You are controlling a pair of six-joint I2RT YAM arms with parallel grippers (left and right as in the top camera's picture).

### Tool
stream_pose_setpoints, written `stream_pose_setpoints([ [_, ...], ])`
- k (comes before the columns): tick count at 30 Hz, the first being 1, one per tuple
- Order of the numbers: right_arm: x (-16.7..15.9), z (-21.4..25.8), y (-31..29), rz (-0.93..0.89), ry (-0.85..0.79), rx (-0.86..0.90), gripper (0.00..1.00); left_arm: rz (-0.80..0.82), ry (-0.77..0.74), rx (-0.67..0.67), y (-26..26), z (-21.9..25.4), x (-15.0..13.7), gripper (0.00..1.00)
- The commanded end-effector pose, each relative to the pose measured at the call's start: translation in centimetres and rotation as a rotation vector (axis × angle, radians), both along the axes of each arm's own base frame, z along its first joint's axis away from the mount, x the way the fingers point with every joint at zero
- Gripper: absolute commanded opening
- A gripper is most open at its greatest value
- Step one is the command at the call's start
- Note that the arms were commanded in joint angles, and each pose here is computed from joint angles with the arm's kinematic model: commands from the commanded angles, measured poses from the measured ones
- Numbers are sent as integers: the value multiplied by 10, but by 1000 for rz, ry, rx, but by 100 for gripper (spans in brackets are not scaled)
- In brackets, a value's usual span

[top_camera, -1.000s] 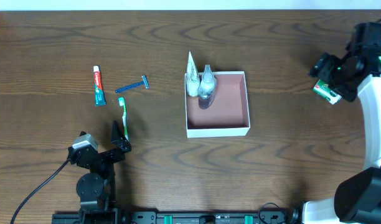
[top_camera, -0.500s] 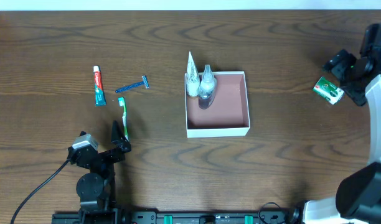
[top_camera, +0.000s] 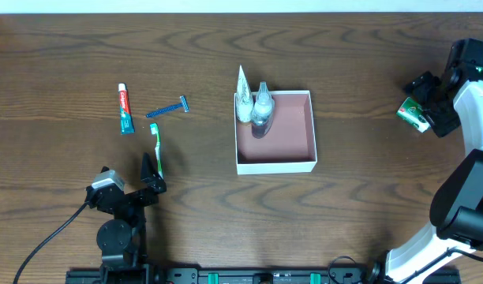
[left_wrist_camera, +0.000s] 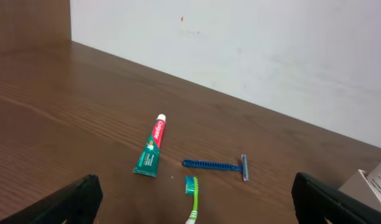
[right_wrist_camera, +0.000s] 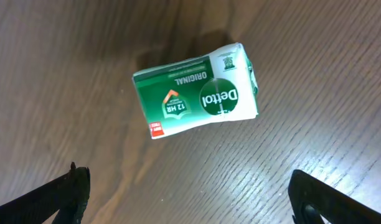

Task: Pack container
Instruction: 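Move the right gripper to the green Dettol soap bar and grasp it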

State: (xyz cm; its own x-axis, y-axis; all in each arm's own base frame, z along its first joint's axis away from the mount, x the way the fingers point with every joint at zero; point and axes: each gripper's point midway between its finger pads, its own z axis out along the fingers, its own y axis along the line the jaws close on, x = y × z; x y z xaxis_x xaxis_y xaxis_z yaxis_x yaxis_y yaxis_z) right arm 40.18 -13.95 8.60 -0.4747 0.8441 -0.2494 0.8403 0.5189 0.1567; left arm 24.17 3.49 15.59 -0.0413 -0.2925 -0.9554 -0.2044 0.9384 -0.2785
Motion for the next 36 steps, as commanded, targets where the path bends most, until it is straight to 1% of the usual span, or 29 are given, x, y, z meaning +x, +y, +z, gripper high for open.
stream_pose_setpoints([
  [1,-6,-15,-11,-32,45,-18,99,14,55,15,3,-18,-1,98],
  [3,-8,-23,-11,-49,66,-6,99,14,56,15,3,-18,-1,98],
  [7,-12,-43,-12,-161,98,31,99,14,56,15,3,-18,-1,98],
  [10,-7,-56,-14,-240,90,56,99,14,55,15,3,-18,-1,98],
  [14,2,-66,-14,-288,63,78,99,14,55,15,3,-18,-1,98],
  [25,33,-59,-25,-297,-74,56,99,14,55,15,3,-18,-1,98],
  [30,36,-66,-25,-299,-73,61,99,14,55,15,3,-18,-1,98],
  [36,36,-90,-25,-300,-43,67,99,14,55,15,3,-18,-1,98],
])
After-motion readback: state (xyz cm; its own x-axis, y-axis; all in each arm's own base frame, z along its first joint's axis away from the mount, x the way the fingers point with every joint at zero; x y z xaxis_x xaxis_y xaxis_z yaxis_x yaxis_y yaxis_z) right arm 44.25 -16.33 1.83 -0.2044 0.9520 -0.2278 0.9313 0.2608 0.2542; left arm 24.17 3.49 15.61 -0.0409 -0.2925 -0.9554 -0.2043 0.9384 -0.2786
